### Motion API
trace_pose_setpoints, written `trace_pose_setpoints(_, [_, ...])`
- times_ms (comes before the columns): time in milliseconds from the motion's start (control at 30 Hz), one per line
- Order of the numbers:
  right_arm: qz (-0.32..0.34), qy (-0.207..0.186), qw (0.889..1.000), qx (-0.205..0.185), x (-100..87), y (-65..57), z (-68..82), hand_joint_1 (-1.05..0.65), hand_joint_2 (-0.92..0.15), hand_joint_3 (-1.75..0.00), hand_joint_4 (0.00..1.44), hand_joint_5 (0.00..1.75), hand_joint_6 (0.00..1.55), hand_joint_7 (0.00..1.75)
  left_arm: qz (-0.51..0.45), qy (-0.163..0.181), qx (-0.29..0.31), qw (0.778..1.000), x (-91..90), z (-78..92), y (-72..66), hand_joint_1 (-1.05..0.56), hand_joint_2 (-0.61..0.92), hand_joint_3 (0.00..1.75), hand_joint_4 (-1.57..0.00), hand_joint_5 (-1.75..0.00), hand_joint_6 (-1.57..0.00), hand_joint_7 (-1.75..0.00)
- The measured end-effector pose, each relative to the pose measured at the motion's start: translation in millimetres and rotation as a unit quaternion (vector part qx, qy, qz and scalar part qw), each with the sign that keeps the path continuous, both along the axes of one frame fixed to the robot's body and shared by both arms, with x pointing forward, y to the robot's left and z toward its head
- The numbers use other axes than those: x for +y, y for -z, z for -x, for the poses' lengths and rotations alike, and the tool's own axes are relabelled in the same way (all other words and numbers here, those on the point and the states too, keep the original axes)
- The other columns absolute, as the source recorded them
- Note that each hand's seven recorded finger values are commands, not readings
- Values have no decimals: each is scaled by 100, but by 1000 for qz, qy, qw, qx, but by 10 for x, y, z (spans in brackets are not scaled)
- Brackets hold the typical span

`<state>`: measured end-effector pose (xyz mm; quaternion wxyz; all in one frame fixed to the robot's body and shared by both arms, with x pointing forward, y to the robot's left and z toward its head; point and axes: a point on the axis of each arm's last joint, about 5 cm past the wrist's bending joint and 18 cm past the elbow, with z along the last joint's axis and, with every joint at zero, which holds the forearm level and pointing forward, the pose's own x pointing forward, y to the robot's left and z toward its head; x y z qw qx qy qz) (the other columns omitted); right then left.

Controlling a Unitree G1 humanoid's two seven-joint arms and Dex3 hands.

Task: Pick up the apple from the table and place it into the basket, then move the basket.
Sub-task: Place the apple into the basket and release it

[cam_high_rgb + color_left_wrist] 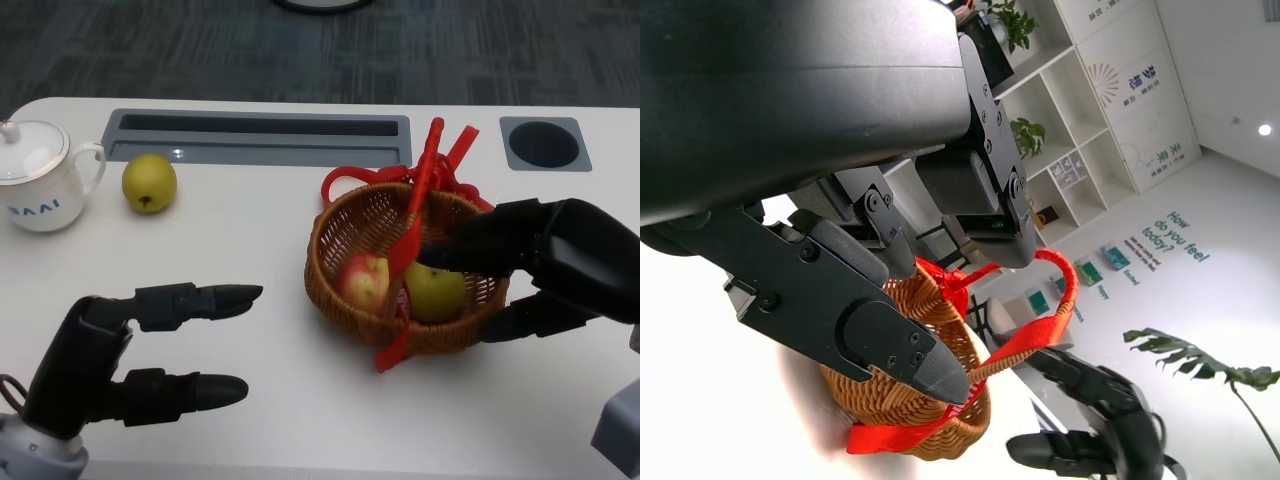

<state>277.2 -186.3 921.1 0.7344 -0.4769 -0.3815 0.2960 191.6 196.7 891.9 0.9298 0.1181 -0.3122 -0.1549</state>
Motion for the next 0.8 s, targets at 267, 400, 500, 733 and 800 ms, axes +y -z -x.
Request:
trace_pose_setpoints(267, [58, 11, 998, 14, 35, 149, -67, -58, -73, -1, 71, 1, 63, 0, 1, -3, 0, 1000, -1, 18, 3, -33, 69, 0, -103, -1, -94, -1])
trace_pose_setpoints(400, [98, 15, 995, 23, 52, 204, -88, -59, -75, -1, 70, 0, 61, 0, 1, -2, -2, 1000, -8, 22, -2, -33, 69, 0, -103, -1, -93, 0])
trace_pose_setpoints(500, [119, 14, 993, 25, 65, 214, -102, -60, -76, -1, 69, 0, 61, 0, 2, -2, -3, 1000, -9, 22, -4, -33, 70, 0, -103, -1, -93, 0])
trace_pose_setpoints(733, [150, 14, 989, 12, 92, 242, -135, -59, -76, 0, 73, 2, 64, 1, 3, -3, -2, 1000, -7, 25, -2, -34, 70, 0, -102, 0, -93, 0])
trace_pose_setpoints(800, [164, 10, 986, -1, 109, 253, -148, -59, -76, 0, 78, 3, 68, 2, 3, -2, -2, 1000, -8, 26, -3, -34, 70, 0, -103, 0, -93, 0])
